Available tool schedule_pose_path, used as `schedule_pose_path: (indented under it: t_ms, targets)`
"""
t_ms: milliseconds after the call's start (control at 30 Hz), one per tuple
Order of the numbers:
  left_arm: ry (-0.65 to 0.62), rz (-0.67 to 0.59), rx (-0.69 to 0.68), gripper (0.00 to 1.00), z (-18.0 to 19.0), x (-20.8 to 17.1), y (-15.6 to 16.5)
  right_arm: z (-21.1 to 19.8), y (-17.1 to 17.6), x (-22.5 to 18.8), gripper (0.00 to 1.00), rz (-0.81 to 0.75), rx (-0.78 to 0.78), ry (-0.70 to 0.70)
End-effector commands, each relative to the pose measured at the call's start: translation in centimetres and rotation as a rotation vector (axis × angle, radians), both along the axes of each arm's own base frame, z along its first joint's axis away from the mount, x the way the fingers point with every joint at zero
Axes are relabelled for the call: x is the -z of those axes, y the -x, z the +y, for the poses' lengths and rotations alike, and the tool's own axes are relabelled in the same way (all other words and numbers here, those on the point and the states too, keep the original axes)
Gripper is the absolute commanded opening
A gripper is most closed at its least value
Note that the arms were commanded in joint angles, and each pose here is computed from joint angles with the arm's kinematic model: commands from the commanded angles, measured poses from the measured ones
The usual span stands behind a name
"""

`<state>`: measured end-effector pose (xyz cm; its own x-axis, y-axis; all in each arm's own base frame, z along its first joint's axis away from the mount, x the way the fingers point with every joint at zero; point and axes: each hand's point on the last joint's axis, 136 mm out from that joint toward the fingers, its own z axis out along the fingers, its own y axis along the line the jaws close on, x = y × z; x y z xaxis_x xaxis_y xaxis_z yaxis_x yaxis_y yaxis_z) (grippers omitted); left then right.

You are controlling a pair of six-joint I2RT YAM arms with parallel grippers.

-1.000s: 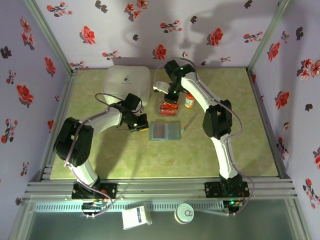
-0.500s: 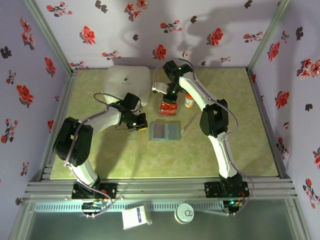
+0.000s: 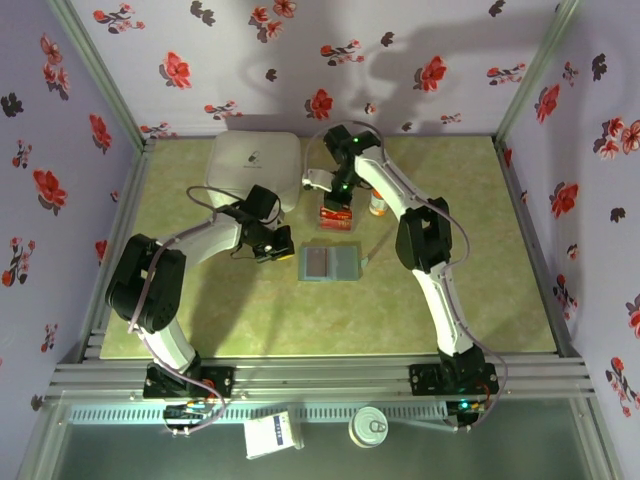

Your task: Take the credit cards out of the card holder

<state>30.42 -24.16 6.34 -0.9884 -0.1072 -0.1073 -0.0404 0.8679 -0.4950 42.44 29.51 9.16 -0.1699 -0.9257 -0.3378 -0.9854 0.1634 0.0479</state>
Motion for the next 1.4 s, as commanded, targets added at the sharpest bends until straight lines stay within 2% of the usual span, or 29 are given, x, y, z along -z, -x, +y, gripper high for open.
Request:
schedule_pose_path:
  t_ms: [0,100,167,400,567,733,1000,1367]
  targets:
    - [-0.022,0.015,-0.022,0.03,0.8,0.3,0.1,-0.2,-0.1,0.1,0.1,0.011,0.007,-0.005]
    - [-0.023,0.016,-0.019,0.03,0.8,0.3,0.1,-0.6,-0.3,-0.2,0.22,0.005,0.024,0.002]
    - [-0.023,0.016,-0.016,0.03,0.7,0.4,0.1,-0.9,-0.5,-0.6,0.27,-0.001,0.038,0.0]
    - [-0.01,0.018,-0.013,0.03,0.4,0.6,0.0,-1.3,-1.0,-2.6,0.27,-0.07,0.125,-0.036]
    - [-0.008,0.015,-0.008,0.03,0.4,0.8,-0.1,-0.9,-3.3,-4.2,0.24,-0.162,0.326,-0.121]
    - [-0.008,0.02,-0.004,0.03,0.4,1.2,0.0,1.0,-3.6,-3.6,0.23,-0.149,0.436,-0.178]
    - [-0.009,0.019,-0.002,0.03,0.6,1.3,0.4,3.3,-3.1,-0.6,0.27,-0.135,0.461,-0.121]
    - [-0.005,0.019,-0.006,0.03,0.6,1.4,0.6,2.6,-2.2,2.2,0.38,-0.14,0.456,-0.003]
